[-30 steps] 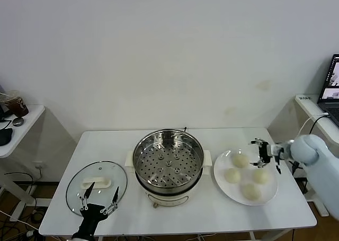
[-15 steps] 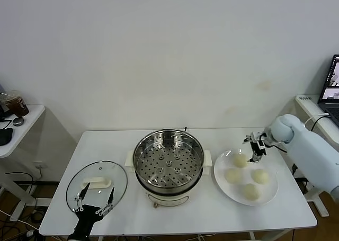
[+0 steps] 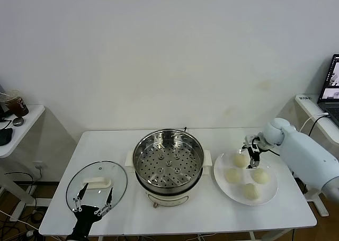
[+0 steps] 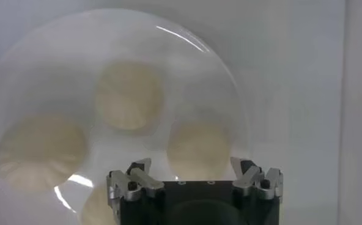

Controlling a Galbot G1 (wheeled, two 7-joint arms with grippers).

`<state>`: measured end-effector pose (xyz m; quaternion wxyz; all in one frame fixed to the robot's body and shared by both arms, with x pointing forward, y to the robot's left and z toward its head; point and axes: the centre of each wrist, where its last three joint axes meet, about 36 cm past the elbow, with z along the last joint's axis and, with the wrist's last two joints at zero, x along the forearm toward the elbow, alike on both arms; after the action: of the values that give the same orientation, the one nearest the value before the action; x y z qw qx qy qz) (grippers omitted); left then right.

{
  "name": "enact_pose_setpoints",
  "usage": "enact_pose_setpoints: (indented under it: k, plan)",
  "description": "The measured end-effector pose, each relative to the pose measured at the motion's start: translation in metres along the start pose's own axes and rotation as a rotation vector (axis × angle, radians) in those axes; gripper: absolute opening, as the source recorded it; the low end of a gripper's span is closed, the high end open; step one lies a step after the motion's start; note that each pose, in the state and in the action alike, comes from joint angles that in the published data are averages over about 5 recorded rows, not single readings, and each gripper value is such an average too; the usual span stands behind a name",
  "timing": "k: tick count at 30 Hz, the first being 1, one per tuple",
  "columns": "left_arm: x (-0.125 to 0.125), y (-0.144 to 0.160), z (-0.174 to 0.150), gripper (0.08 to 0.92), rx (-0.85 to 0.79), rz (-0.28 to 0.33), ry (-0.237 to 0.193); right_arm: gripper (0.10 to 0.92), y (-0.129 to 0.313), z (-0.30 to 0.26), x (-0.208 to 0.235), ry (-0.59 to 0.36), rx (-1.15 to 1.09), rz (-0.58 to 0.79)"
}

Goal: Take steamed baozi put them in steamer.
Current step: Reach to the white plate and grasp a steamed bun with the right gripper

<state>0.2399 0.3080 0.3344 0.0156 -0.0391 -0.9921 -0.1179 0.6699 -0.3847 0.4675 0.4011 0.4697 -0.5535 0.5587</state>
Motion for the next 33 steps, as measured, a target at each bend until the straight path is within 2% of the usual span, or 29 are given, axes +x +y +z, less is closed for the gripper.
enact_pose_setpoints:
  k: [14, 27, 33]
  plan:
    - [0.001, -0.001, 0.000, 0.823, 0.002, -0.002, -0.007, 0.711, -0.003, -0.011, -0.018, 0.029, -0.003, -0.013]
    - [0.000, 0.001, -0.003, 0.823, -0.002, -0.002, -0.017, 0.472, -0.001, -0.012, -0.023, 0.045, -0.006, -0.017]
    - [-0.001, 0.000, -0.005, 0.823, -0.001, 0.000, -0.023, 0.442, -0.003, -0.010, -0.013, 0.038, 0.001, -0.011]
